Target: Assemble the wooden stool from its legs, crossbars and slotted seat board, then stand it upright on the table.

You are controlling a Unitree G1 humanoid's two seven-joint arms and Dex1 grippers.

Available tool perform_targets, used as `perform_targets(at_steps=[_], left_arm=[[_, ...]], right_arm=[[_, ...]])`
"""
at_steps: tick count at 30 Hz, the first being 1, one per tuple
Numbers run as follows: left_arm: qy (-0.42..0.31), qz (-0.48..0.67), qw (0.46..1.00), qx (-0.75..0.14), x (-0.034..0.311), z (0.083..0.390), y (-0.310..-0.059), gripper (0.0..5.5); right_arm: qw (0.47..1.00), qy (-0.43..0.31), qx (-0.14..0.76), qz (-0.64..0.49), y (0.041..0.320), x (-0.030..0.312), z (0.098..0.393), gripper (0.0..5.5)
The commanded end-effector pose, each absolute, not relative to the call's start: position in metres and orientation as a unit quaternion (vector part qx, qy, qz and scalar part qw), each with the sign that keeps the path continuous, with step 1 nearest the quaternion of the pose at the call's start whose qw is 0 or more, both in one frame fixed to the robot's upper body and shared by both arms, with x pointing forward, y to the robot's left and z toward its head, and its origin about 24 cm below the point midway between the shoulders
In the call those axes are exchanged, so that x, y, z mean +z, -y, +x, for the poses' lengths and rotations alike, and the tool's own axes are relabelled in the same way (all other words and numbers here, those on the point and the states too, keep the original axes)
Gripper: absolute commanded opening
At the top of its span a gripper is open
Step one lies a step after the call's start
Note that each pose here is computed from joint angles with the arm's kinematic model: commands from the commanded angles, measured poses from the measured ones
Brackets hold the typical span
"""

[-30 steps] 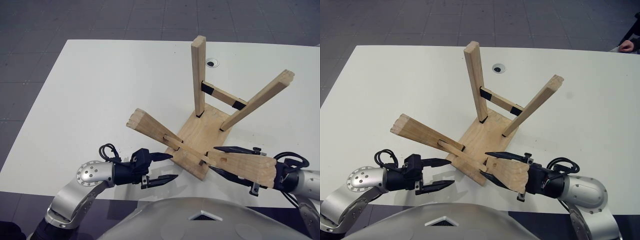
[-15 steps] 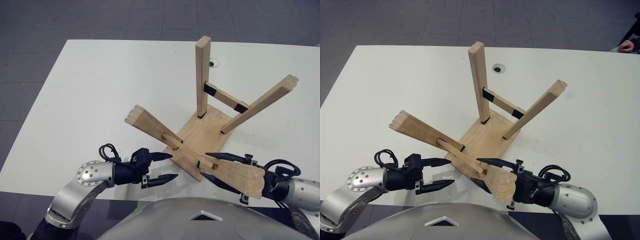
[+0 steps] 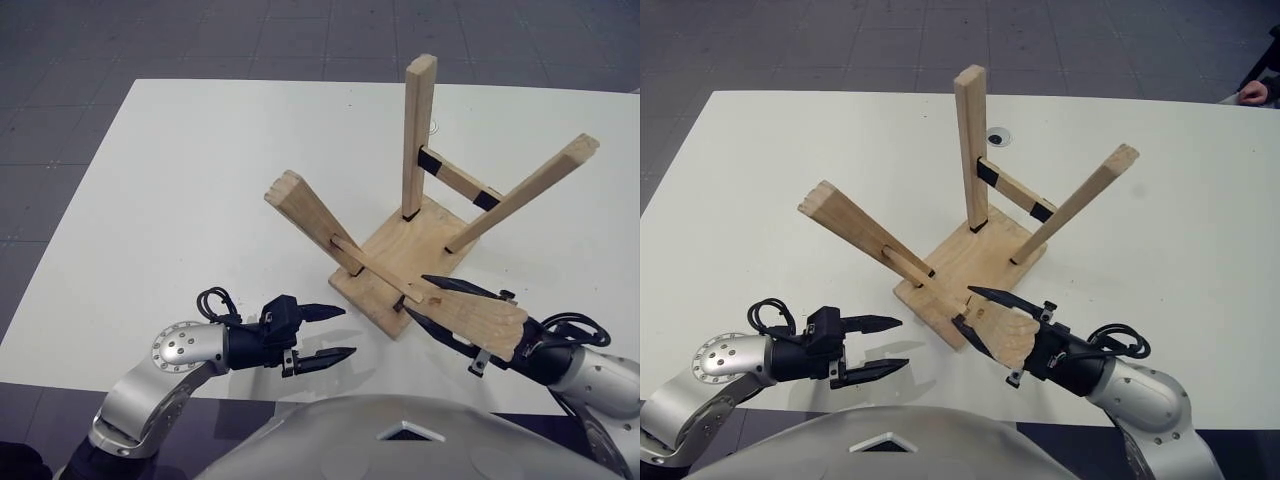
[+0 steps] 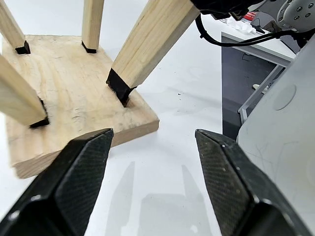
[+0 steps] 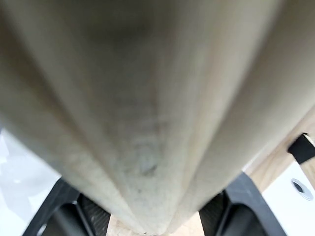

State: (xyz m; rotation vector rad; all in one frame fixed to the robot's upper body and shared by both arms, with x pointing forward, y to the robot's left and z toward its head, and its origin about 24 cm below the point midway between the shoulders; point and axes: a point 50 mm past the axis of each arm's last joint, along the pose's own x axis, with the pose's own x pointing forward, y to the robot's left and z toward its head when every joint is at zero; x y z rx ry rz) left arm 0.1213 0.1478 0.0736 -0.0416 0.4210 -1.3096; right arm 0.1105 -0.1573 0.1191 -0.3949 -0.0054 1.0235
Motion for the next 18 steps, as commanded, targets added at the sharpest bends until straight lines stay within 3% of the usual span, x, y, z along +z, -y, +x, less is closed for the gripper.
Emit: perform_targets(at_steps=[1, 8, 18], left_arm=[[-0.198, -0.013, 0.777, -0.598, 0.075, 0.122, -0.15, 3.08], [-0.197, -0.013, 0.777, -0.598, 0.076, 0.123, -0.15, 3.08], [-0.198, -0.011, 0.776, -0.598, 0.076, 0.124, -0.151, 3.08]], right_arm=[[0.847, -0.103, 0.472, -0.222, 0.176, 0.1, 0.106, 2.03], [0.847, -0.122, 0.45, -0.255, 0.195, 0.106, 0.112, 2.03], [0.859, -0.096, 0.446, -0.23, 0.189, 0.112, 0.117, 2.03]])
